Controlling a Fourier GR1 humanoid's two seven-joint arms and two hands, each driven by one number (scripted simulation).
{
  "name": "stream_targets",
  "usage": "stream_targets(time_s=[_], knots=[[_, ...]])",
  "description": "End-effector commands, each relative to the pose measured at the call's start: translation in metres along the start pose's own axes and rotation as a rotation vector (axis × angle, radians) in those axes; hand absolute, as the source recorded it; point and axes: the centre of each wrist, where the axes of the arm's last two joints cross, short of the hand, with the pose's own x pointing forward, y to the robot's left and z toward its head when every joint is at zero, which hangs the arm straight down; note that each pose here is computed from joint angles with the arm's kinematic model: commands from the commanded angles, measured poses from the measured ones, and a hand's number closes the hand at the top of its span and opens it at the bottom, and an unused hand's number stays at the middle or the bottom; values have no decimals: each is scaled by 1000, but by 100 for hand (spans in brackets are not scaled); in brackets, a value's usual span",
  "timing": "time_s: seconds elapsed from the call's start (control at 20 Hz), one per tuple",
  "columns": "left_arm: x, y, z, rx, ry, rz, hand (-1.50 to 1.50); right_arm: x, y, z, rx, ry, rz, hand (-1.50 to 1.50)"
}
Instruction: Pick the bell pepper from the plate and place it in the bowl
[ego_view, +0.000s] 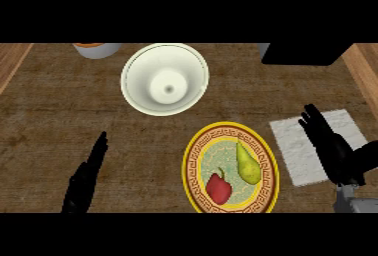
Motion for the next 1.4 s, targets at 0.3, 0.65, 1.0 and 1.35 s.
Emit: stream_targets(time_s=[0.3, 0.65, 1.0, 1.35], knots=[[54, -6, -32, -11, -192, 89, 0, -26, 35, 31, -302, 0, 538, 150], [60, 1, -35, 1, -183, 142, 0, 7, 138, 52, -785, -413, 109, -150], [89, -5, -47, -25, -205, 163, 0, -9, 196, 121, -983, -451, 222, -150], [99, -3, -53, -70, -232, 152, 0, -11, 222, 173, -1000, -256, 188, -150]])
